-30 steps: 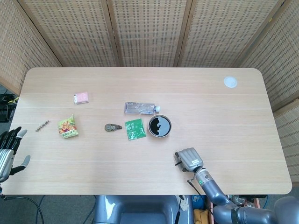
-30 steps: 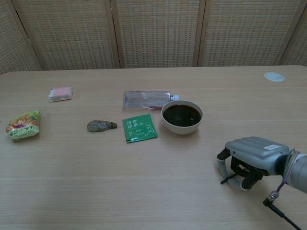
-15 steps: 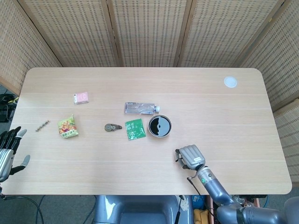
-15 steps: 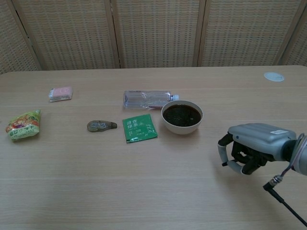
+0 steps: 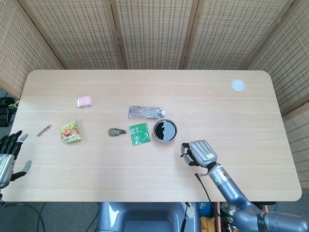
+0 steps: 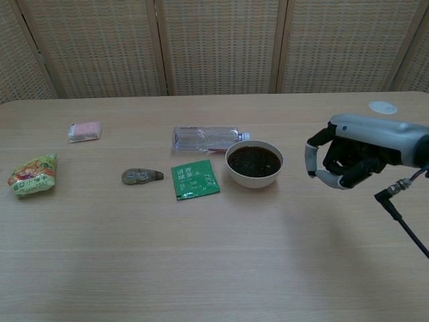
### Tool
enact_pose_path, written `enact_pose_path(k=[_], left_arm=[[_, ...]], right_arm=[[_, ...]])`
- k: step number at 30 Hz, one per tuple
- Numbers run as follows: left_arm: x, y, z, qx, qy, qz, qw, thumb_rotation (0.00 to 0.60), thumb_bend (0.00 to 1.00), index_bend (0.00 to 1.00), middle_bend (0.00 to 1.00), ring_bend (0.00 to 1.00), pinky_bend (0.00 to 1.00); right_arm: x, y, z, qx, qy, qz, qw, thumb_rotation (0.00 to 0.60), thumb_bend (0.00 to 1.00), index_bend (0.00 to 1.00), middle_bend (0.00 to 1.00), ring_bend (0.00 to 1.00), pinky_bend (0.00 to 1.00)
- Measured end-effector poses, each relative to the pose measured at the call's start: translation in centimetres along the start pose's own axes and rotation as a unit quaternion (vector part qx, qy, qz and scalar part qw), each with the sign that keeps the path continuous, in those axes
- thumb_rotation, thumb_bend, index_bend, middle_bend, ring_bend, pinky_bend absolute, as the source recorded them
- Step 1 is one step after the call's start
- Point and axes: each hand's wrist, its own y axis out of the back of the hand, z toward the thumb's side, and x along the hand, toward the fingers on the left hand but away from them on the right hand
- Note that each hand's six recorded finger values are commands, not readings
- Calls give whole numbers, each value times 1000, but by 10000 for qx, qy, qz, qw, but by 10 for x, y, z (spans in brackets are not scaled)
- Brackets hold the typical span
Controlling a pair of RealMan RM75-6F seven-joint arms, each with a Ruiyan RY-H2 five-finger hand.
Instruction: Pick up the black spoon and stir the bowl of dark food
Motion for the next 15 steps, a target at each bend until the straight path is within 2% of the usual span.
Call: enact_pose_path(k=[8,15], left_arm=[[0,1,1,10,-4,14,10000,600,392,0,0,0,0],[-1,1,3,23,-26,-7,10000,600,393,0,0,0,0]], right_arm=[[-4,26,6,-952,72,-17,9954,600,715,660,950,969,1000],[-13,43,13,-2079,134,163,9779,600,724,671,950,969,1000]])
